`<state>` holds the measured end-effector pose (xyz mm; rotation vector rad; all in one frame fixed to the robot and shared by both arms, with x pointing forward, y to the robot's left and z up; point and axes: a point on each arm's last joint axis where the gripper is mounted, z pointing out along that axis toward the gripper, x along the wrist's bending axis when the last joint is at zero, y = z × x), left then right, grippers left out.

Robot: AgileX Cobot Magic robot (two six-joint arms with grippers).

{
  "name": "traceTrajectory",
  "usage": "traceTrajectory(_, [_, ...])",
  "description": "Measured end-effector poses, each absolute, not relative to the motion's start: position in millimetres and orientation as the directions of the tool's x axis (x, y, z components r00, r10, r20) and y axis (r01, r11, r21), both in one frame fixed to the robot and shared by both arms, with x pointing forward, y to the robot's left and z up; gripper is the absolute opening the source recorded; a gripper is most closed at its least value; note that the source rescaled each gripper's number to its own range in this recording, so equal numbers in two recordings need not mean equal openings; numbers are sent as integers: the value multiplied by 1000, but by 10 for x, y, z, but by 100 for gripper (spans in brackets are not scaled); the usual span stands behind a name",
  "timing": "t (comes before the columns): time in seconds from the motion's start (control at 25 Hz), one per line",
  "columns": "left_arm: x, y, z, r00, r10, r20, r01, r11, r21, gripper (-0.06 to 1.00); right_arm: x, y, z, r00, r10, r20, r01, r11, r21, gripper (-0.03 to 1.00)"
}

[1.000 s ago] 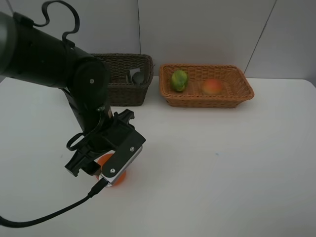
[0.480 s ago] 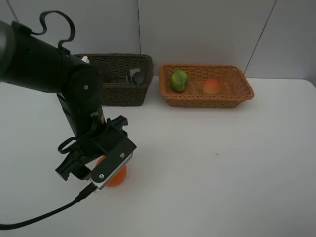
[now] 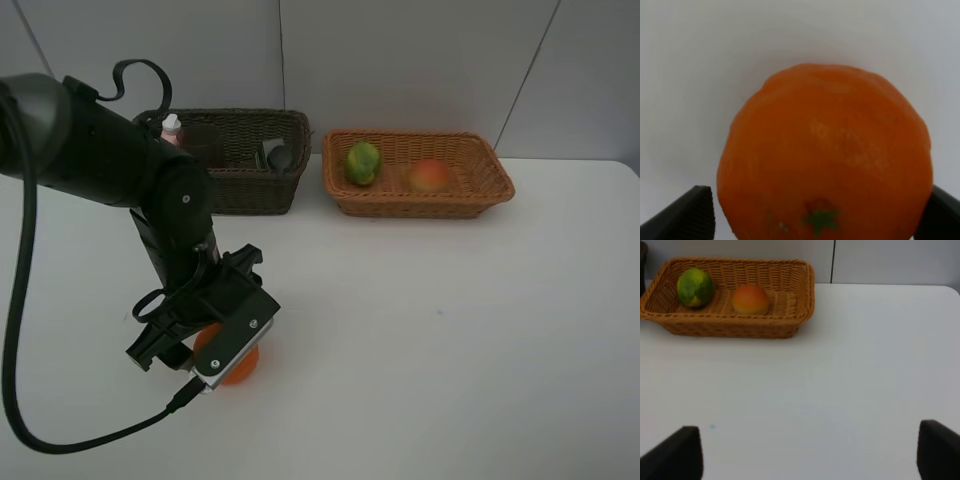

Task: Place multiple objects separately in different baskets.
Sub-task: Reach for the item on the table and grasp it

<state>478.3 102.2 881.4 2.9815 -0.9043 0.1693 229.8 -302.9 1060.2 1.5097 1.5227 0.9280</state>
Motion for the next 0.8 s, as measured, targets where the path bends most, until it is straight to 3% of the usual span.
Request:
traceTrajectory(0.36, [4794, 985, 8791, 843, -520, 135, -527, -850, 20, 100, 2298, -3030, 10602, 14, 999, -36, 427, 27, 904, 87])
traceTrajectory(0.56, [4794, 982, 8791, 846, -516, 137, -524, -852, 24, 90, 2298, -3030, 10602, 14, 999, -36, 427, 27, 904, 87])
traceTrajectory(0.8, [4797, 979, 8792, 845, -515, 142, -523, -852, 25, 89, 2298, -3030, 10602, 14, 999, -36, 427, 27, 904, 87])
